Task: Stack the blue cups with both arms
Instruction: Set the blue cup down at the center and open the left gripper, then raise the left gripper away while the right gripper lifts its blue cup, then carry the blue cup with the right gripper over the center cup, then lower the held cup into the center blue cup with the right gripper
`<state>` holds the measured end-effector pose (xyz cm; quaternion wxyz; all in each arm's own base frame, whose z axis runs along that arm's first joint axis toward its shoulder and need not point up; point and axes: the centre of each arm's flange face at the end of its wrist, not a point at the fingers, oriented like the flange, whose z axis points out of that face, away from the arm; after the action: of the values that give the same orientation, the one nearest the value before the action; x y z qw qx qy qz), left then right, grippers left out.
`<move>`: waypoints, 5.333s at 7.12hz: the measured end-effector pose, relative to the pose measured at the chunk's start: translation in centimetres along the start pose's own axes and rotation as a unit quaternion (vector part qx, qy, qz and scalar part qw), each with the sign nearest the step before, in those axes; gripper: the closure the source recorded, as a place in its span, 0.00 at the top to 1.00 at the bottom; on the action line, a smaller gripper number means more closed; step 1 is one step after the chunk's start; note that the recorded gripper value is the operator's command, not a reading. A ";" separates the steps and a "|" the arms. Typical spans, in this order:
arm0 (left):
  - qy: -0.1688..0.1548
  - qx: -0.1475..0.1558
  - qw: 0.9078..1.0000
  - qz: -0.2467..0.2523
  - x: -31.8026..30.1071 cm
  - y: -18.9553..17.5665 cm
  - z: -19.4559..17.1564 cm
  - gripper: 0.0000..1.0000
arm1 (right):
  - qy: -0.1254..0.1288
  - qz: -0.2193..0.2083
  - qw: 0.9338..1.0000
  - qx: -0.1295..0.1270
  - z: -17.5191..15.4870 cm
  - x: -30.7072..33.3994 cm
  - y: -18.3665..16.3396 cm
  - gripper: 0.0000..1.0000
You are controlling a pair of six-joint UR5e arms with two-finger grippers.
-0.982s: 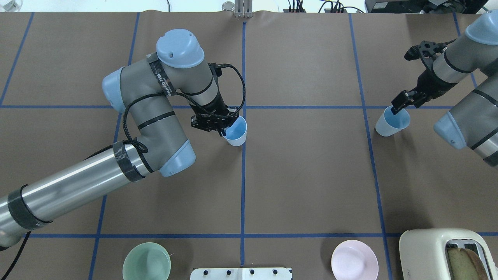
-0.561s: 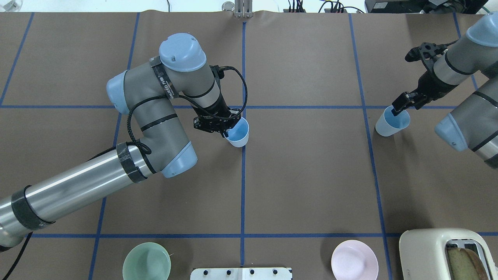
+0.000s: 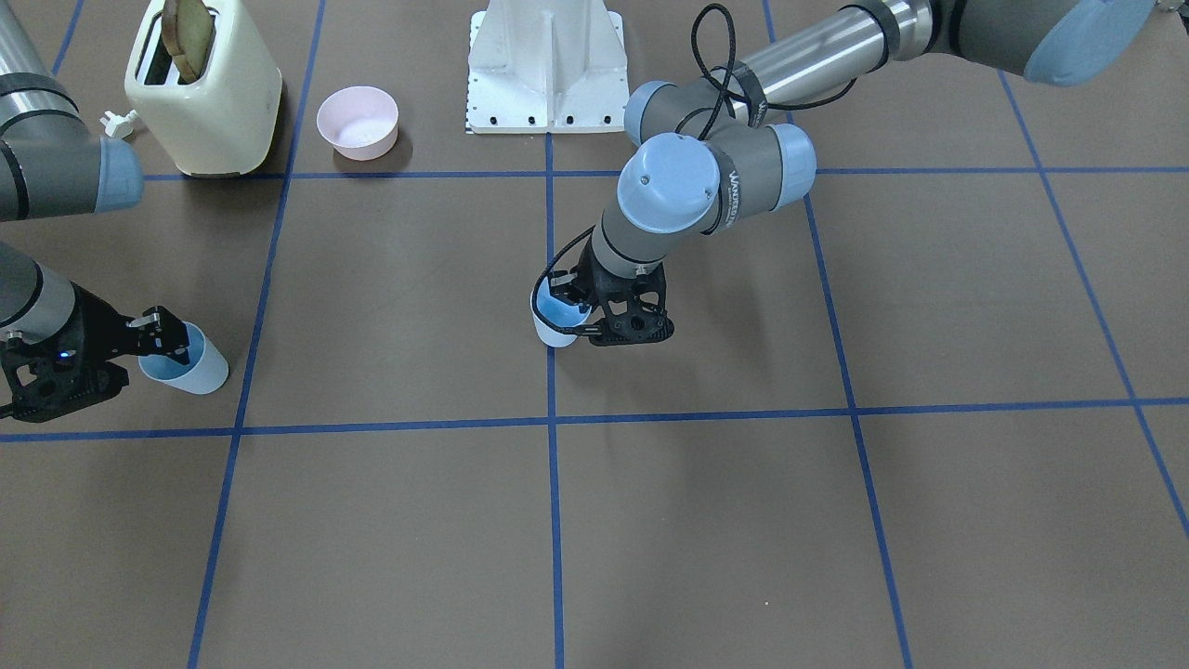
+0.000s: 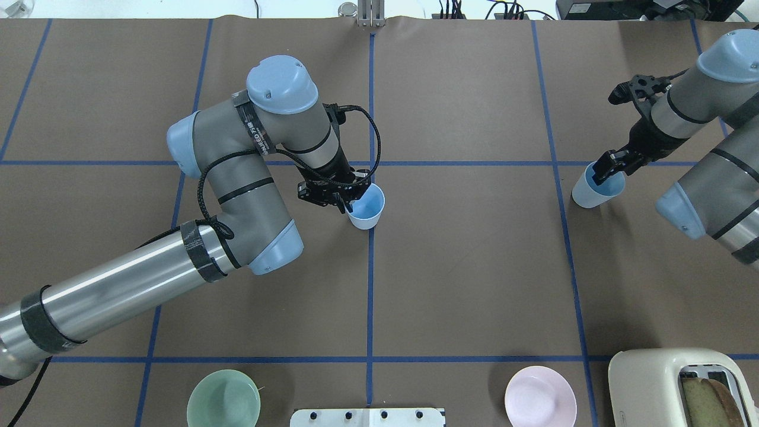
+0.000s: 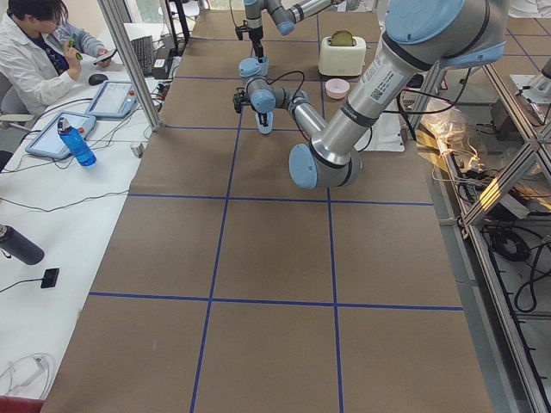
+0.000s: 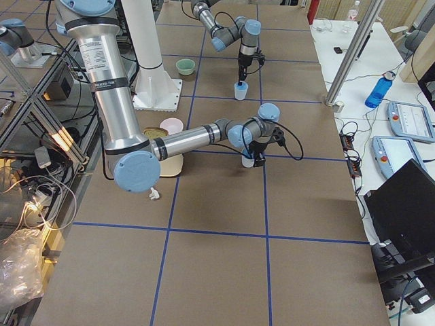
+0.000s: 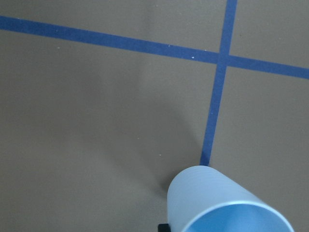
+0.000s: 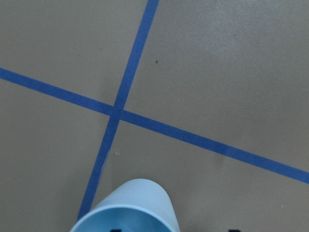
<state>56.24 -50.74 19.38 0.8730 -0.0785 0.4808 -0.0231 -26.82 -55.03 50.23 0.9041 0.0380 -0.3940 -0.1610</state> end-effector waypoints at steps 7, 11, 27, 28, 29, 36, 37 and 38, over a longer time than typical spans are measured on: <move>0.039 0.010 0.999 -0.006 -4.8 -3.2 -8.4 0.94 | -0.007 -0.015 1.000 0.014 -1.8 -2.1 -0.5 0.00; -0.021 0.022 0.996 0.079 -15.0 -5.6 -16.1 0.95 | -0.018 0.015 0.999 0.026 -7.5 -9.8 -3.8 0.00; -0.056 0.025 0.980 0.189 -35.0 -8.9 -11.4 0.95 | -0.045 0.142 0.987 0.056 -6.6 -43.5 -4.1 0.00; -0.056 0.025 0.980 0.188 -35.1 -8.9 -11.4 0.95 | -0.042 0.142 0.987 0.056 -6.2 -43.8 -4.2 0.00; -0.056 0.025 0.980 0.188 -35.2 -8.9 -11.4 0.95 | -0.039 0.141 0.988 0.057 -6.0 -44.0 -4.4 0.00; -0.057 0.025 0.980 0.187 -35.3 -8.9 -11.4 0.95 | -0.025 0.145 0.987 0.069 -6.2 -44.3 -7.6 0.00; -0.057 0.025 0.980 0.187 -35.3 -8.9 -11.4 0.95 | -0.023 0.146 0.987 0.067 -6.0 -44.5 -8.0 0.00; -0.057 0.025 0.980 0.187 -35.3 -8.9 -11.4 0.95 | -0.022 0.146 0.987 0.067 -6.0 -44.6 -8.1 0.00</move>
<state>28.02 -56.75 44.33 0.8894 0.0332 0.4359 0.1334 -53.07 -48.71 13.33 0.9044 0.0365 -0.4252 -0.0014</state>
